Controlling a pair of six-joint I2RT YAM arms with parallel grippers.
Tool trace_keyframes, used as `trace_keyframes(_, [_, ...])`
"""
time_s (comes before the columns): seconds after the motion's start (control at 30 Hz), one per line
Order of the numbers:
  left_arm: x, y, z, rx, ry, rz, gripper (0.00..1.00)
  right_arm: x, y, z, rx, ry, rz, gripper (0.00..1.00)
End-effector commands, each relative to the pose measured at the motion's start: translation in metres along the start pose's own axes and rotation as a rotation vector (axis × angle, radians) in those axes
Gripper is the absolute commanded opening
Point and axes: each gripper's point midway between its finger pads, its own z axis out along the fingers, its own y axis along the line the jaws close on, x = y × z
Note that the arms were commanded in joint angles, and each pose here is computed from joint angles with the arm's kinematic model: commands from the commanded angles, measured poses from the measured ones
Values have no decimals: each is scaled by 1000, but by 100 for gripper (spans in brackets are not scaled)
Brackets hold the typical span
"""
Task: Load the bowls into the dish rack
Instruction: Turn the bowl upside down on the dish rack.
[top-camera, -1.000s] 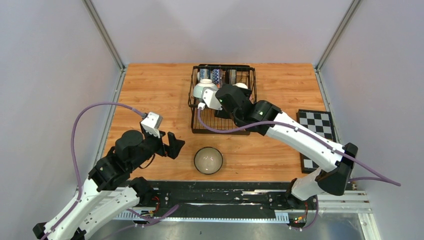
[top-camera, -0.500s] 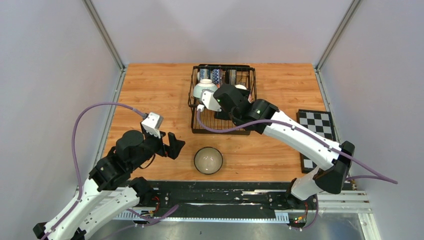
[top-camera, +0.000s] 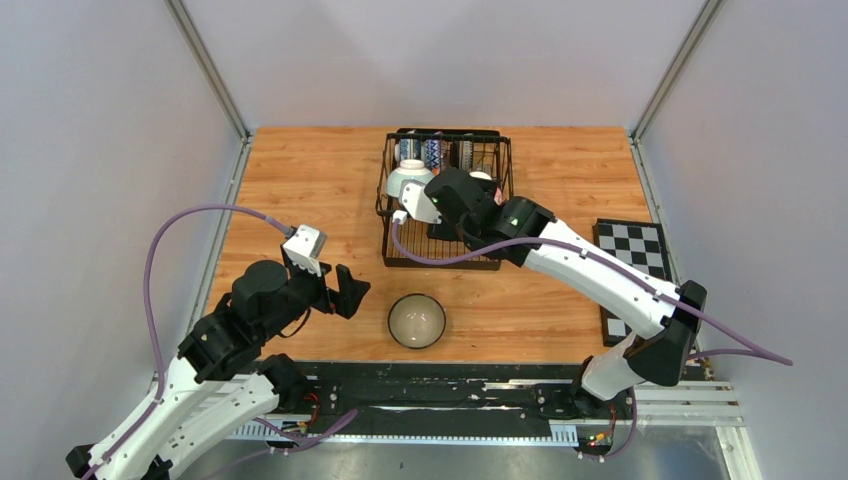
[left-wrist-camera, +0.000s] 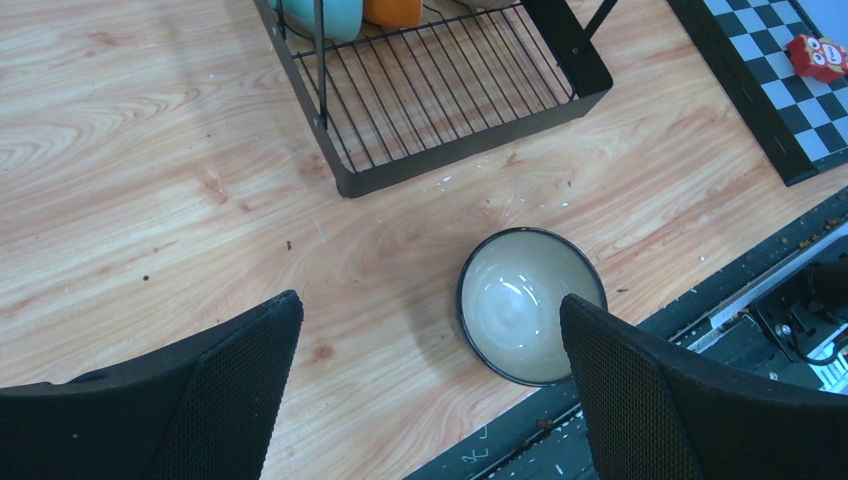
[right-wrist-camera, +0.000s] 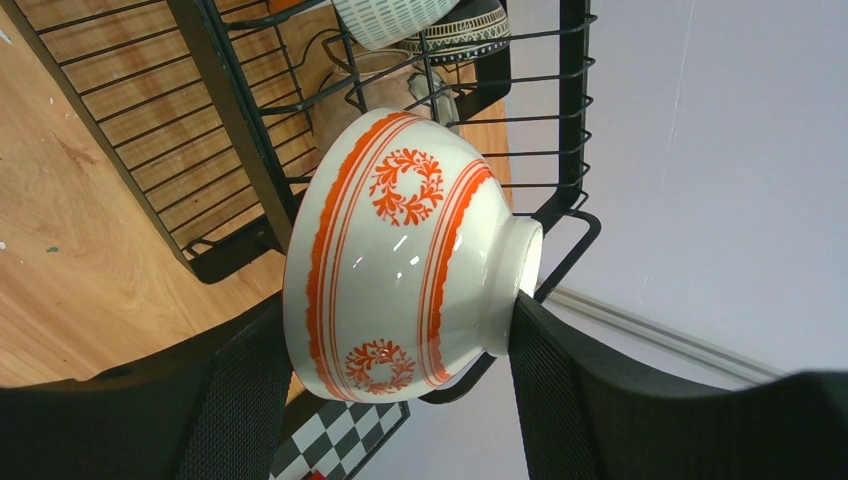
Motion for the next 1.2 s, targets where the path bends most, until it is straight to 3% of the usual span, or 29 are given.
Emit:
trace_keyframes(0.0, [2,0,1,5,2,11,100,1,4,-1,-34,13,5,38])
trace_keyframes(0.6, [2,1,1,1,-1,9,100,-6,14,-6,-61,-15,18,73])
trace_keyframes(1.17, [3,1,1,-2,3,8,100,-19,16,-21,-69,-59,30,82])
